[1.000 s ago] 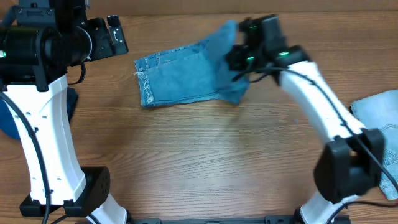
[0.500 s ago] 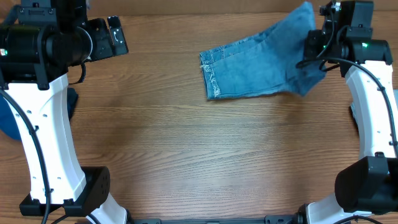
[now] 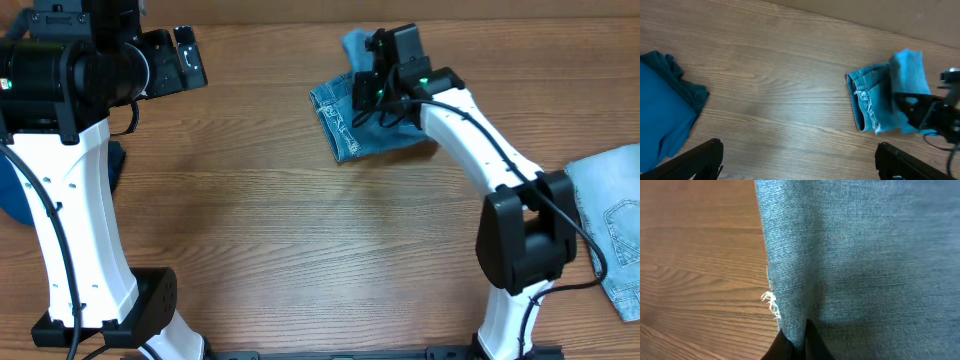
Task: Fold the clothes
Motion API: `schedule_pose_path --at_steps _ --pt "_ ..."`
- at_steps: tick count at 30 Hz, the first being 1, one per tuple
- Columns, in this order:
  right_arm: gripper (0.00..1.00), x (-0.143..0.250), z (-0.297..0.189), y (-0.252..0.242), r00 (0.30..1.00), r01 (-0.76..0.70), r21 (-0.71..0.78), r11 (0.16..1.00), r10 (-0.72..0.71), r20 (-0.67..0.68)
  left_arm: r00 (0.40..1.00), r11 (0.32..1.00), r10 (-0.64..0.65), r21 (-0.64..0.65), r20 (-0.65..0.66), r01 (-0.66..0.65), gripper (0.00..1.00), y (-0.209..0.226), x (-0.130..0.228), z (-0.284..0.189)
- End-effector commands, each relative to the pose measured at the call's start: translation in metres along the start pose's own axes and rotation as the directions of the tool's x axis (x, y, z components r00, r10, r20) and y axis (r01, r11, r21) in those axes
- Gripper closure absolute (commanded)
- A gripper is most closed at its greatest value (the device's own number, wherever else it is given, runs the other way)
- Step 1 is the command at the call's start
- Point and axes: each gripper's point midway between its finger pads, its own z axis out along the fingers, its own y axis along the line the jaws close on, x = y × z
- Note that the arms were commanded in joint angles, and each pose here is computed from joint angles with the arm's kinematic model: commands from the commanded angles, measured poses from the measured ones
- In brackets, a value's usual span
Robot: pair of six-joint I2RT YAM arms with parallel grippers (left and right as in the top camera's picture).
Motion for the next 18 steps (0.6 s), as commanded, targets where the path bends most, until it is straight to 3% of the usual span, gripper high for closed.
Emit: schedule_pose_path --at_steps 1,6,8,11,12,14,15,16,17,18 --pt "0.96 0.003 0.012 0.029 1.000 0.006 -0.054 0.999 -0.007 -0.006 1.000 1.000 -0.002 0.014 0.013 0.001 0.00 0.000 0.001 -0.009" --pt "0.95 0.014 0.031 0.041 0.999 -0.048 -0.073 0.996 0.046 -0.028 1.000 1.000 -0.001 0.014 0.013 0.001 0.00 -0.001 0.001 -0.009" --pt "0.72 0.013 0.031 0.049 0.999 -0.035 -0.113 0.993 0.032 -0.031 1.000 1.000 -0.001 0.014 0.013 0.001 0.00 -0.001 0.001 -0.009" --pt "0.55 -0.006 0.008 0.061 1.000 0.007 -0.145 0.989 -0.003 0.029 1.000 1.000 -0.001 0.014 0.013 0.001 0.00 -0.001 0.001 -0.009" --pt "0.54 -0.014 -0.005 0.071 0.999 0.025 -0.176 0.984 -0.017 0.048 1.000 1.000 -0.001 0.014 0.013 0.001 0.00 -0.001 0.001 -0.009" --pt "0.54 -0.029 -0.039 0.086 0.994 0.065 -0.214 0.975 -0.045 0.097 1.000 1.000 -0.001 0.013 0.013 0.001 0.00 0.000 0.001 -0.009" --pt "0.59 -0.039 -0.057 0.083 0.991 0.062 -0.203 0.977 -0.036 0.130 1.000 1.000 -0.001 0.013 0.013 0.001 0.00 0.000 0.001 -0.009" --pt "0.74 -0.054 -0.078 0.062 0.984 0.037 -0.141 0.989 -0.012 0.176 1.000 1.000 -0.001 0.013 0.014 0.001 0.00 0.000 0.001 -0.009" --pt "0.80 -0.059 -0.086 0.044 0.981 0.011 -0.092 0.996 0.007 0.192 1.000 1.000 -0.001 0.013 0.013 0.001 0.00 0.000 0.001 -0.009" --pt "0.91 -0.055 -0.086 -0.004 0.986 -0.073 -0.005 0.997 0.073 0.147 1.000 1.000 -0.001 0.015 0.013 0.001 0.00 -0.001 0.001 -0.009"
